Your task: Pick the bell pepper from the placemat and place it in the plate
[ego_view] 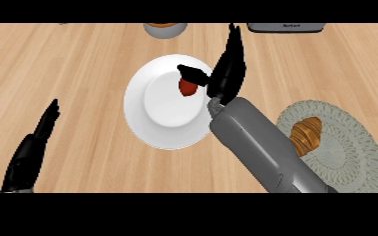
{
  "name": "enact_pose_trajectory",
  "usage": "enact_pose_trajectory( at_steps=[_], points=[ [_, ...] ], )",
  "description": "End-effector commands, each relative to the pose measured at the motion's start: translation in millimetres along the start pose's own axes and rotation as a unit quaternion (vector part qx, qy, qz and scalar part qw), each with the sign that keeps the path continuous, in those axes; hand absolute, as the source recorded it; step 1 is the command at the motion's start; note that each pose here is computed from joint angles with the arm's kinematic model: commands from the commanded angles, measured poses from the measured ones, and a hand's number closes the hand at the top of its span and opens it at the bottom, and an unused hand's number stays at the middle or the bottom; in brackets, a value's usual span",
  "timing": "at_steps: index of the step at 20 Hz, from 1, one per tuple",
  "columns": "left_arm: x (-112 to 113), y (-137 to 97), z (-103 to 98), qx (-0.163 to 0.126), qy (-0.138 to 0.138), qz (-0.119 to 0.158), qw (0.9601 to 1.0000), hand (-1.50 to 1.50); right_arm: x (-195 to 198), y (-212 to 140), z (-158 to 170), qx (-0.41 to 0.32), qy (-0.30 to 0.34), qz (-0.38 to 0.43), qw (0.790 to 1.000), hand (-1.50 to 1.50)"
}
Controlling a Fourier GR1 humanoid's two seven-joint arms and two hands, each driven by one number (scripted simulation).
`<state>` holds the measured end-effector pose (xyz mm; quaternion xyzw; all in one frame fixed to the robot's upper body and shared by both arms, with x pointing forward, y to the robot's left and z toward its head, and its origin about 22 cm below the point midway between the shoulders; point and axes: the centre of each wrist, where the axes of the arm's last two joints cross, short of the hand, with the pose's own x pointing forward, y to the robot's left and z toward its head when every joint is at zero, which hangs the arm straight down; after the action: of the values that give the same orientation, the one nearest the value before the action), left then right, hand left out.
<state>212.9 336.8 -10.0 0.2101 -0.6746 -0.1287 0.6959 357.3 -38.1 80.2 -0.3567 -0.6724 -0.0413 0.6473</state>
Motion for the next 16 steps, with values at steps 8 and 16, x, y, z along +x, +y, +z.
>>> enact_pose_trajectory(
  at_steps=[8, 16],
  points=[
    [2.2, 14.3, 11.8, 0.006, 0.001, -0.003, 1.0, 0.0, -75.1, -116.9, 33.9, -0.049, -0.034, -0.098, 0.993, -1.5],
    [-2.8, -1.3, -3.1, 0.005, -0.009, -0.01, 0.9999, 0.0, -106.2, -191.8, 40.3, -0.044, -0.043, -0.077, 0.995, -1.5]
  ],
)
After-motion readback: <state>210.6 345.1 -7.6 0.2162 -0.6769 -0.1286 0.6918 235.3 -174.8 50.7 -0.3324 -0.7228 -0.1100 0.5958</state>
